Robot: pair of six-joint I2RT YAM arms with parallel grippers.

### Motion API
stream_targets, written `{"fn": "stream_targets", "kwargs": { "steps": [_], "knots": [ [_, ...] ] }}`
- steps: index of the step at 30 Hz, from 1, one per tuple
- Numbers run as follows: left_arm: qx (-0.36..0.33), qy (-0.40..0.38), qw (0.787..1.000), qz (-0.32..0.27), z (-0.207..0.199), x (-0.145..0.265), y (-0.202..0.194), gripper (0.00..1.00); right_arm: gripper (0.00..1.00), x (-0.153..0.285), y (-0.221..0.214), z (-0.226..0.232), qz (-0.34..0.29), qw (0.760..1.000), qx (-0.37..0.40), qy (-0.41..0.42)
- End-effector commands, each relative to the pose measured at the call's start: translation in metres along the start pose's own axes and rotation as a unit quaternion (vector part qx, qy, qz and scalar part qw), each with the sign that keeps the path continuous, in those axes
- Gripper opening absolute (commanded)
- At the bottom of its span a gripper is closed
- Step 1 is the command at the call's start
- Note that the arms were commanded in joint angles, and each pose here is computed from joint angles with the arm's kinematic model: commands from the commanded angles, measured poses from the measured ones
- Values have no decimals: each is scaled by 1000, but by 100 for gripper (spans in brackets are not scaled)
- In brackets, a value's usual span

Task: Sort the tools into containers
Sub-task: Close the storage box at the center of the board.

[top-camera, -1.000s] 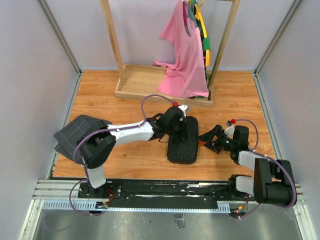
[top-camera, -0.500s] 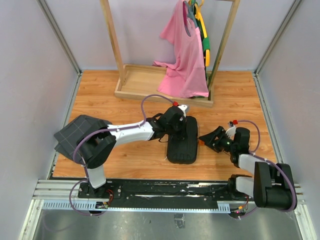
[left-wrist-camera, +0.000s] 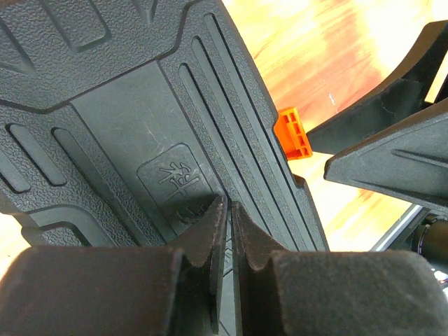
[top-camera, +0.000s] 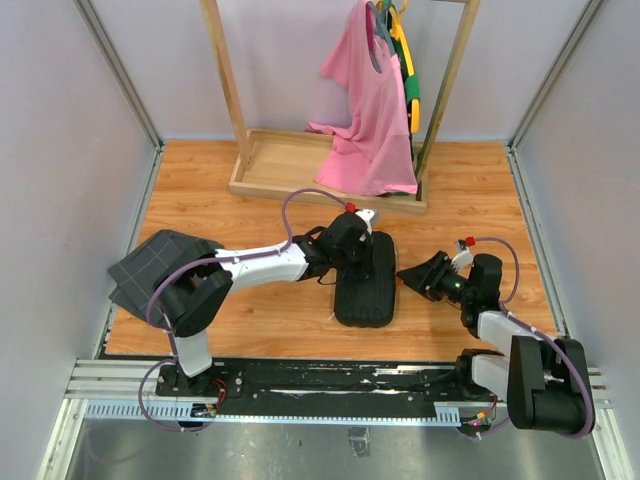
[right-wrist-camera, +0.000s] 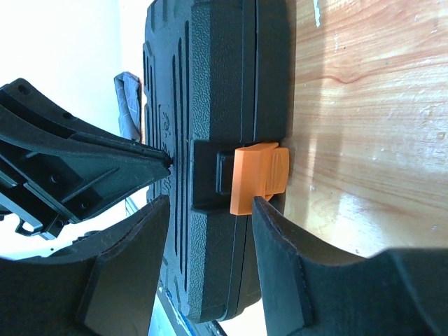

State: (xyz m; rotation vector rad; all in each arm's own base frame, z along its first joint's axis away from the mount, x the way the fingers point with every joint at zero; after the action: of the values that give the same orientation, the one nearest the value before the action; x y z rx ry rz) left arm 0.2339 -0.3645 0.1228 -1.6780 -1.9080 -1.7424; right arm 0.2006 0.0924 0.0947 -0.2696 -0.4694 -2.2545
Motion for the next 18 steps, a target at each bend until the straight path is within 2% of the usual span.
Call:
{"fn": "stream_targets", "kwargs": {
  "steps": [1, 18],
  "knots": [
    [-2, 26, 998, 61, 13, -12, -35, 12, 52, -1, 0, 5, 11, 1000, 1, 24],
    [0, 20, 998, 65, 11, -15, -37, 12, 50, -10, 4, -2, 14, 1000, -13, 24]
  ]
}}
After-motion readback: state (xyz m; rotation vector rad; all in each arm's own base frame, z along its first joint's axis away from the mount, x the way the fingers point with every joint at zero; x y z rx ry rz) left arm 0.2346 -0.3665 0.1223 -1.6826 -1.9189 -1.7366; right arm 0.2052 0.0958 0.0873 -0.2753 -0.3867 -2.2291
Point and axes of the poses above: each gripper's point midway between its finger pads, its own x axis back along the fingers, its own z axis along the line the jaws close on, y = z × x, the point moved 6 cm from there along x, back along the fingers, and after that the axes turned 6 degrees about -x, right-handed, at the moved point
